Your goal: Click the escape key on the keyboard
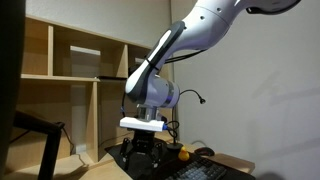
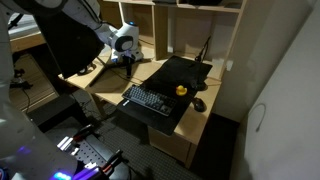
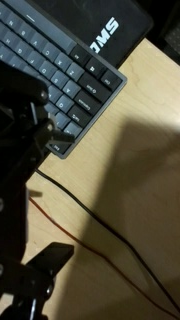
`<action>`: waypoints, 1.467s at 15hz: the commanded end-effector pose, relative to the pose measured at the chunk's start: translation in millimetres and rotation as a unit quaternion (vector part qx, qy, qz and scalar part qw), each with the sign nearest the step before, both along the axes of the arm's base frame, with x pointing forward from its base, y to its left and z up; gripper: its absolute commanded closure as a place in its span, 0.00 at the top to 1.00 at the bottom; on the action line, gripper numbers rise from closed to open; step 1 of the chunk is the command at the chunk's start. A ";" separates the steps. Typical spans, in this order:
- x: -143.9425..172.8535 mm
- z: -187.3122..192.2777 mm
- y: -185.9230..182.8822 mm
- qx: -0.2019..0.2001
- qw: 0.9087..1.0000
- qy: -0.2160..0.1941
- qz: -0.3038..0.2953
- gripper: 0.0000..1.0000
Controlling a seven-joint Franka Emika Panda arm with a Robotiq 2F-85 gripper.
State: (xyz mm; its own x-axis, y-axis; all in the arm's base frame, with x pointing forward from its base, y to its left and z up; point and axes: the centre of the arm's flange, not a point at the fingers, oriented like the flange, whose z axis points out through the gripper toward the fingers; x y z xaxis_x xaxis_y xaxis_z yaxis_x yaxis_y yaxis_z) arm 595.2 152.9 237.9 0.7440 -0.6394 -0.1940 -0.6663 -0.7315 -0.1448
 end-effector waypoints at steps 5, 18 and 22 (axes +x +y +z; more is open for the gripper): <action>7.3 -15.2 -1.4 -0.011 1.000 -0.001 -0.025 1.00; 15.2 -38.8 -14.3 -0.022 0.995 0.011 -0.098 1.00; 20.9 -38.8 -12.4 -0.013 0.994 -0.002 -0.110 1.00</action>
State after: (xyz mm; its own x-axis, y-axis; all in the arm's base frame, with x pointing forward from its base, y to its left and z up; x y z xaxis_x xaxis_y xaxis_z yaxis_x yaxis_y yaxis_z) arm 612.5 139.2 200.9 0.5925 -0.7869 -0.1723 -0.8055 -0.5806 -0.1181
